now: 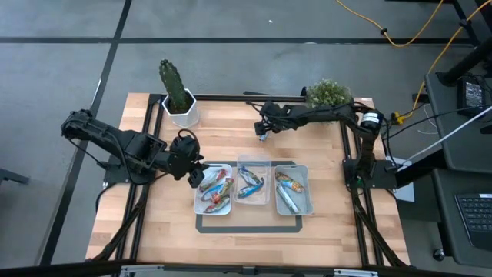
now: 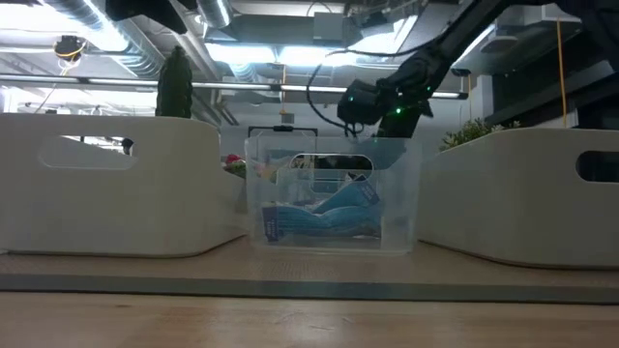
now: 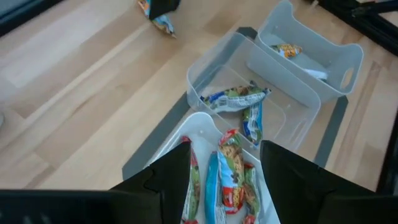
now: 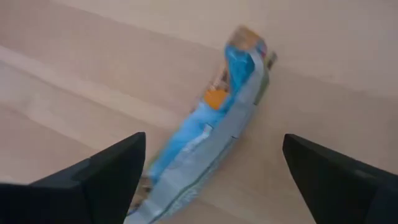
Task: Pick and place Granola Bars by type
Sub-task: Put the yellow granola bar into the gray bin
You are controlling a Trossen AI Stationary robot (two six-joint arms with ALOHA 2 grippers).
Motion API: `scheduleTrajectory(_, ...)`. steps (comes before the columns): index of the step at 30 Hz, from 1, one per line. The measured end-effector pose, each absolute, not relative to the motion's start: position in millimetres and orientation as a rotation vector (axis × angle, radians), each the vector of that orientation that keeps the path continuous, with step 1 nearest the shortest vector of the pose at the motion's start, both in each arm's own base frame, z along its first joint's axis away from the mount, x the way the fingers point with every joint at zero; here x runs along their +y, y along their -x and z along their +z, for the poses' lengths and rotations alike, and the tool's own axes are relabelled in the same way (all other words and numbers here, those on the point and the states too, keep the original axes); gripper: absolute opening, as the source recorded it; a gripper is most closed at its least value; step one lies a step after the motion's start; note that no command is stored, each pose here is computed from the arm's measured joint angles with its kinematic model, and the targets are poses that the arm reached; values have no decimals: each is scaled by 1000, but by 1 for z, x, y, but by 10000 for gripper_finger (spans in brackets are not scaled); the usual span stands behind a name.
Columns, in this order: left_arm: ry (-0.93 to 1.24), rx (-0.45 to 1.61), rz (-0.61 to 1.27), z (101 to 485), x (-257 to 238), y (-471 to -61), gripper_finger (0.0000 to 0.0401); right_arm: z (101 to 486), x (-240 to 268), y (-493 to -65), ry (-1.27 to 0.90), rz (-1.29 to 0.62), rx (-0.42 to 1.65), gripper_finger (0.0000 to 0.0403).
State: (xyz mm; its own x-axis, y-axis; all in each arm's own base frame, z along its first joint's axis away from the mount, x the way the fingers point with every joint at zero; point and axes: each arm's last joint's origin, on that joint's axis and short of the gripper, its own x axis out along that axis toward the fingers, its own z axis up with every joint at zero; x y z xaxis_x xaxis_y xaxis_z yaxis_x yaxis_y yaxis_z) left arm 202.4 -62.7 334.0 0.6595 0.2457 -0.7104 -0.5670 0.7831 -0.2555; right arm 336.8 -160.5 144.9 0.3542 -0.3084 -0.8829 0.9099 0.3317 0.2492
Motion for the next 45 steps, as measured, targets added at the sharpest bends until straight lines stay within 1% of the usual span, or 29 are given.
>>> scheduleTrajectory(4, 486, 698, 494, 334, -62, -203, 182, 136, -161, -337, -875, -941, 875, 362)
scheduleTrajectory(8, 485, 694, 498, 334, -62, -203, 182, 134, -160, -336, -869, -950, 896, 322)
scheduleTrajectory(12, 483, 681, 514, 335, -62, -203, 182, 133, -160, -335, -844, -943, 919, 250)
scheduleTrajectory(16, 480, 669, 525, 335, -61, -203, 182, 133, -160, -334, -841, -936, 928, 156)
scheduleTrajectory(19, 482, 661, 534, 335, -61, -203, 182, 133, -159, -336, -833, -897, 936, 86)
scheduleTrajectory(21, 481, 660, 535, 335, -61, -203, 182, 134, -159, -337, -828, -852, 942, 51)
scheduleTrajectory(22, 481, 660, 535, 335, -61, -203, 182, 134, -159, -338, -828, -814, 945, 42)
scheduleTrajectory(26, 479, 656, 540, 335, -61, -203, 182, 140, -156, -344, -846, -630, 975, 40)
scheduleTrajectory(29, 478, 655, 542, 335, -61, -203, 182, 161, -154, -349, -809, -540, 964, 39)
scheduleTrajectory(32, 478, 654, 543, 335, -61, -203, 182, 182, -149, -351, -727, -500, 981, 39)
scheduleTrajectory(34, 478, 652, 543, 335, -61, -203, 182, 201, -144, -349, -661, -464, 978, 41)
scheduleTrajectory(39, 469, 638, 558, 336, -61, -203, 182, 259, -126, -339, -510, -362, 865, 37)
scheduleTrajectory(42, 472, 637, 559, 336, -61, -203, 182, 296, -112, -323, -425, -320, 768, 37)
scheduleTrajectory(45, 468, 631, 567, 336, -60, -203, 182, 330, -97, -302, -340, -317, 687, 42)
